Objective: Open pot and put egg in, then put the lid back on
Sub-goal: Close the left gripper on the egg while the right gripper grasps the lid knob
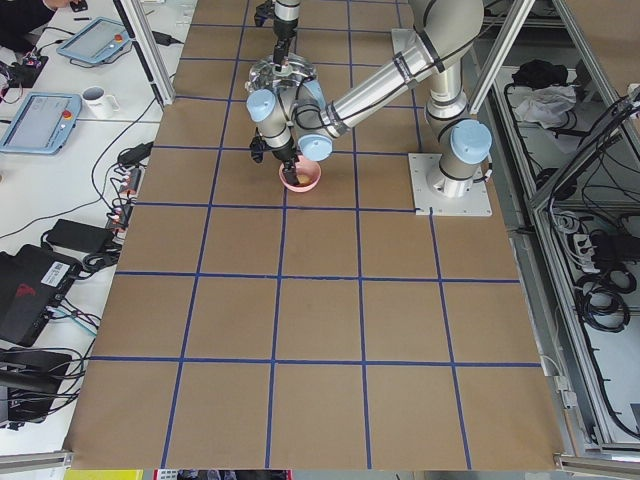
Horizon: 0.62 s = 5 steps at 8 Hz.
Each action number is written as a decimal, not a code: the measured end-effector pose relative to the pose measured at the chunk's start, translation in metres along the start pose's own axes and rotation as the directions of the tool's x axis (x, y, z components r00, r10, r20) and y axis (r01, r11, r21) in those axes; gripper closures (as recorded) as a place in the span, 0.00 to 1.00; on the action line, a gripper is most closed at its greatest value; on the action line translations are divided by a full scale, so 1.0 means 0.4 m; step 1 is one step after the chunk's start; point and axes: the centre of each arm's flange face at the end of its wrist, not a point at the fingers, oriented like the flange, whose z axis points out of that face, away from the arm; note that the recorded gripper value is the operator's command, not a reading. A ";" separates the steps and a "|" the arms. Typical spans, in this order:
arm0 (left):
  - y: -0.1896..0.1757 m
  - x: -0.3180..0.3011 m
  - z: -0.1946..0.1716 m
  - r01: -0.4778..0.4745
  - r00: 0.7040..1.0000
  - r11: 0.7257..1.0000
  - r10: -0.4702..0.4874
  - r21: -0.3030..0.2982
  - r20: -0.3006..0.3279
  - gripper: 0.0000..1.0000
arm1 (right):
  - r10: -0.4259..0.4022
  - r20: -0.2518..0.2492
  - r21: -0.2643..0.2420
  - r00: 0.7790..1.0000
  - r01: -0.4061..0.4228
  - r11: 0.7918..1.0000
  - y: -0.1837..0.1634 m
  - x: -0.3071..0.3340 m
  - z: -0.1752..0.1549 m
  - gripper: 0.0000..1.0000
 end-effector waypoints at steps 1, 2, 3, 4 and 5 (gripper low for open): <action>0.000 0.003 0.008 0.018 1.000 1.000 -0.018 -0.008 0.001 0.00 | -0.004 -0.001 -0.001 1.000 0.004 1.000 0.000 0.000 0.001 0.49; 0.001 0.004 0.014 0.030 1.000 0.999 -0.029 -0.016 0.008 0.00 | -0.007 -0.001 -0.001 1.000 0.007 1.000 0.000 0.000 0.002 0.57; 0.003 0.005 0.024 0.036 0.999 0.999 -0.035 -0.028 0.013 0.00 | -0.009 0.000 -0.002 1.000 0.009 1.000 0.000 0.000 0.002 0.66; 0.005 0.005 0.036 0.037 0.999 0.998 -0.036 -0.041 0.021 0.00 | -0.010 0.003 -0.003 1.000 0.010 1.000 0.001 -0.001 0.001 0.81; 0.006 0.007 0.046 0.037 0.999 0.998 -0.036 -0.051 0.023 0.18 | -0.013 0.005 -0.003 1.000 0.013 1.000 0.000 -0.002 0.000 0.97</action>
